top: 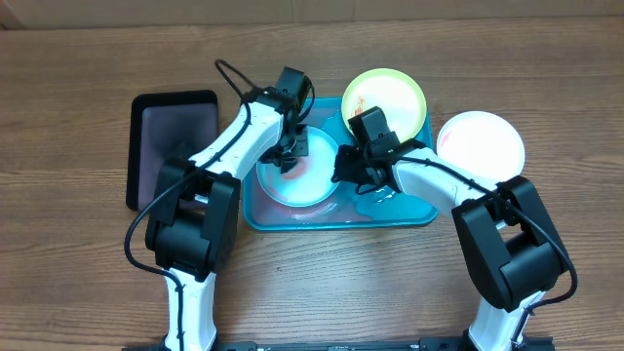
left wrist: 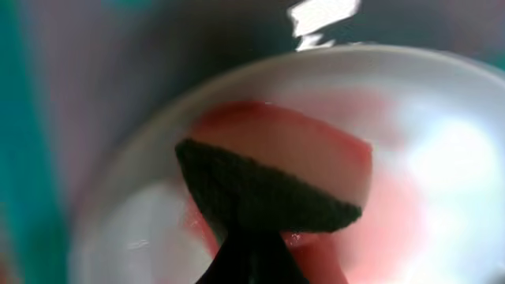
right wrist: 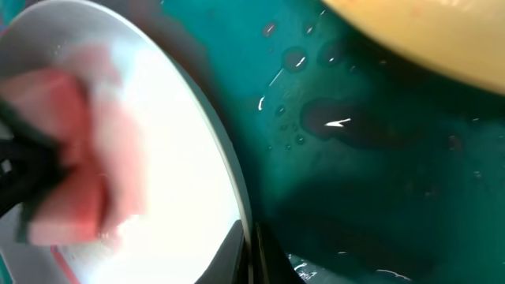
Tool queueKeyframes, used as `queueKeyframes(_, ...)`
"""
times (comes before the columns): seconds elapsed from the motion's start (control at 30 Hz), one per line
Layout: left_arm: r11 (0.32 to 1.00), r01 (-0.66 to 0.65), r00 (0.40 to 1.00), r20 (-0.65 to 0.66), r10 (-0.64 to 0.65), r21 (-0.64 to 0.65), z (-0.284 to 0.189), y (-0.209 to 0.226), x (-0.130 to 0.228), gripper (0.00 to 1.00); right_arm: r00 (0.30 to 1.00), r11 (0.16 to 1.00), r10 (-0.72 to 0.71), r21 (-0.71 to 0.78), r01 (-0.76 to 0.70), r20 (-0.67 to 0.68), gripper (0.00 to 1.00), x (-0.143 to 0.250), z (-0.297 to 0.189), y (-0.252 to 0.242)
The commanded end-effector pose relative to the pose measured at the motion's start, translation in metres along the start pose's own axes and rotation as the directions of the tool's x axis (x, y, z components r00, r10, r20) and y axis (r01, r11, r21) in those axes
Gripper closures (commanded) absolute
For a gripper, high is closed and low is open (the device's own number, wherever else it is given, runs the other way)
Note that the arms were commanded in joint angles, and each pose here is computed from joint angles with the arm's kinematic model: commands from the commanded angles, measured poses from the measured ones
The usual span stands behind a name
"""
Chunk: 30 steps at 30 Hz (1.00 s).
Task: Clean dirty plates on tray and stack at the side
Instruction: 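Scrub the blue plate with the sponge while right gripper holds its rim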
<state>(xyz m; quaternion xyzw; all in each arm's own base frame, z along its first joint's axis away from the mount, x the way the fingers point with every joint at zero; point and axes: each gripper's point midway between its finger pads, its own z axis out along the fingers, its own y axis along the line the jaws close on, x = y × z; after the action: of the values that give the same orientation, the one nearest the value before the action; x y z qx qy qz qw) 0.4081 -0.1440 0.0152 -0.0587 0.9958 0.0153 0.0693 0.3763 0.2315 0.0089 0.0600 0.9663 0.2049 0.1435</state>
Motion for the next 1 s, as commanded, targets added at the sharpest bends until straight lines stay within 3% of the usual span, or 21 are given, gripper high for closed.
queueKeyframes(0.0,0.965,0.127,0.991,-0.001,-0.13,-0.23,0.009,0.05,0.011,0.96,1.0,1.0,0.006,0.01,-0.006,0.008,0.96,-0.005,0.0,-0.002)
queueKeyframes(0.03,0.972,0.107,0.991,-0.051,-0.12,-0.209,0.009,0.046,0.02,0.96,1.0,1.0,0.006,0.01,-0.006,0.008,0.96,-0.005,0.0,-0.002)
queueKeyframes(0.1,0.998,0.019,0.977,-0.209,-0.032,-0.065,0.008,0.021,0.048,0.96,1.0,1.0,0.006,0.01,-0.006,0.008,0.96,-0.005,0.0,-0.002)
queueKeyframes(0.2,0.979,-0.071,0.937,-0.325,0.131,0.189,-0.001,-0.018,0.074,0.96,1.0,1.0,0.006,0.01,-0.006,0.007,0.96,-0.005,0.0,-0.002)
queueKeyframes(0.33,0.88,-0.107,0.892,-0.345,0.29,0.464,-0.02,-0.062,0.094,0.96,1.0,1.0,0.006,0.006,-0.006,0.005,0.96,-0.004,0.0,-0.002)
queueKeyframes(0.43,0.816,-0.144,0.891,-0.286,0.354,0.56,-0.027,-0.081,0.091,0.96,1.0,1.0,0.006,0.005,-0.006,0.003,0.96,-0.004,0.0,-0.002)
queueKeyframes(0.57,0.829,-0.204,0.93,-0.162,0.33,0.52,-0.015,-0.086,0.062,0.96,1.0,1.0,0.006,0.005,-0.006,0.003,0.96,-0.004,0.0,-0.002)
queueKeyframes(0.73,0.975,-0.099,0.994,-0.017,0.105,0.196,0.008,-0.036,0.002,0.96,1.0,1.0,0.007,0.007,-0.007,0.001,0.96,-0.003,0.0,-0.002)
queueKeyframes(0.8,0.997,-0.04,0.999,0.034,0.038,0.072,0.0,-0.009,-0.019,0.96,1.0,1.0,0.008,0.011,-0.008,-0.004,0.96,-0.002,0.0,-0.003)
queueKeyframes(0.97,0.999,0.016,0.996,0.087,-0.013,-0.031,-0.045,0.026,-0.054,0.96,1.0,1.0,0.009,0.012,-0.009,-0.006,0.96,-0.002,0.0,-0.003)
